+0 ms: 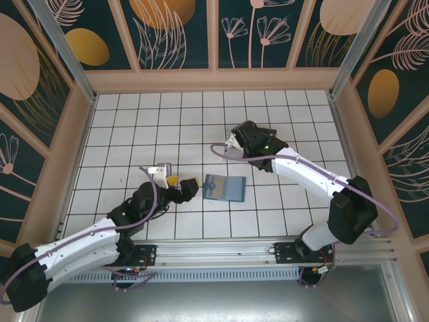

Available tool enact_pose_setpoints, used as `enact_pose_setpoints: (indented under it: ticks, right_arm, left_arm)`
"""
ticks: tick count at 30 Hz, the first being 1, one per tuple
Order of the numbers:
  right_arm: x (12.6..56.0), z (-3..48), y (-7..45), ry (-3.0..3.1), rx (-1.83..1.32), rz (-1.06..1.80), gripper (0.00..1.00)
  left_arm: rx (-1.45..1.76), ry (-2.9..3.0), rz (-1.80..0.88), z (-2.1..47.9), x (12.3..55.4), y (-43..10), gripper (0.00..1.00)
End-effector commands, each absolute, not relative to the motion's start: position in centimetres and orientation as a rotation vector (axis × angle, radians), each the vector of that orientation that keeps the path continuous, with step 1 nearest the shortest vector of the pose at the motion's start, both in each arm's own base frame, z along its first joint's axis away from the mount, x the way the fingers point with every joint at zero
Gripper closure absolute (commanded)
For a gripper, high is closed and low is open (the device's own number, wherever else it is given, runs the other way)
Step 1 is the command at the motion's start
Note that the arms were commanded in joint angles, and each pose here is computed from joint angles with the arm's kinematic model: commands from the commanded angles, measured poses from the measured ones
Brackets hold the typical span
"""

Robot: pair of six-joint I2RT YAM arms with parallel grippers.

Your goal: Take the credit cards out of the card holder

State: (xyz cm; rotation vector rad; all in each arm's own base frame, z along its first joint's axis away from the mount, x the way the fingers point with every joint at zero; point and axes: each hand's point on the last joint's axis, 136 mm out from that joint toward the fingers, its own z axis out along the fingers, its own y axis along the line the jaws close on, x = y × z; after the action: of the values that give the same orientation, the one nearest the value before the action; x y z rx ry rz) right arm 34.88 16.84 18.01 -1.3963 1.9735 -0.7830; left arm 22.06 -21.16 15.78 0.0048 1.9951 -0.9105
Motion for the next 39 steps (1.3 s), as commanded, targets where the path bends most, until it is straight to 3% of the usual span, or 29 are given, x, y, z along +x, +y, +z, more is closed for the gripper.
enact_pose_setpoints:
  ticks: [1,39]
  right_arm:
    - [36.5,18.5,16.1,1.865,-1.539,-0.925,1.00]
    - [39.8,13.2,13.1,1.897,-1.609,-0.820,1.00]
  left_arm:
    - [-0.004,1.984,-0.878,15.6,22.2,-20.5,0.01]
    - [-0.023,2.010,-0.826,14.4,22.6,-20.0,0.01]
